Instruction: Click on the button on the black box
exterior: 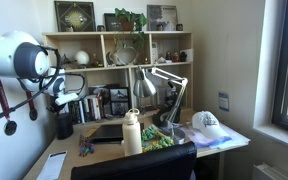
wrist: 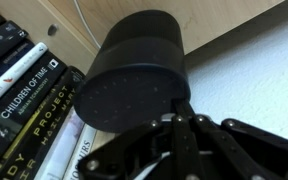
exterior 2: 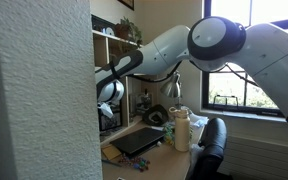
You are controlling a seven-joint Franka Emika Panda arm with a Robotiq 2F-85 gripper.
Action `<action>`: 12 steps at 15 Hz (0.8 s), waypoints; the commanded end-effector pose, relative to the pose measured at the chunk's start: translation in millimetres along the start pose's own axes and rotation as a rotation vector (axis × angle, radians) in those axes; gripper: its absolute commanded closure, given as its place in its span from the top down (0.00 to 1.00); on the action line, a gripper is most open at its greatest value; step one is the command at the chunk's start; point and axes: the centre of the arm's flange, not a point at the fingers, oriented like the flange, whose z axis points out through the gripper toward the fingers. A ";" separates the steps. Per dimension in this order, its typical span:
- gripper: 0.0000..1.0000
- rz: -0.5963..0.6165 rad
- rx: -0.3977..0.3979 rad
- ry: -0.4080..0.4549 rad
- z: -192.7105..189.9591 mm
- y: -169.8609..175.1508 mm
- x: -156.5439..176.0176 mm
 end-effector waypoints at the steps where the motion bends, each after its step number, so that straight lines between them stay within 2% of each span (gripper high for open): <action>1: 0.00 0.021 -0.008 -0.023 1.2 6.6 4.9; 12: 0.00 0.086 -0.034 -0.025 9.0 10.4 -2.7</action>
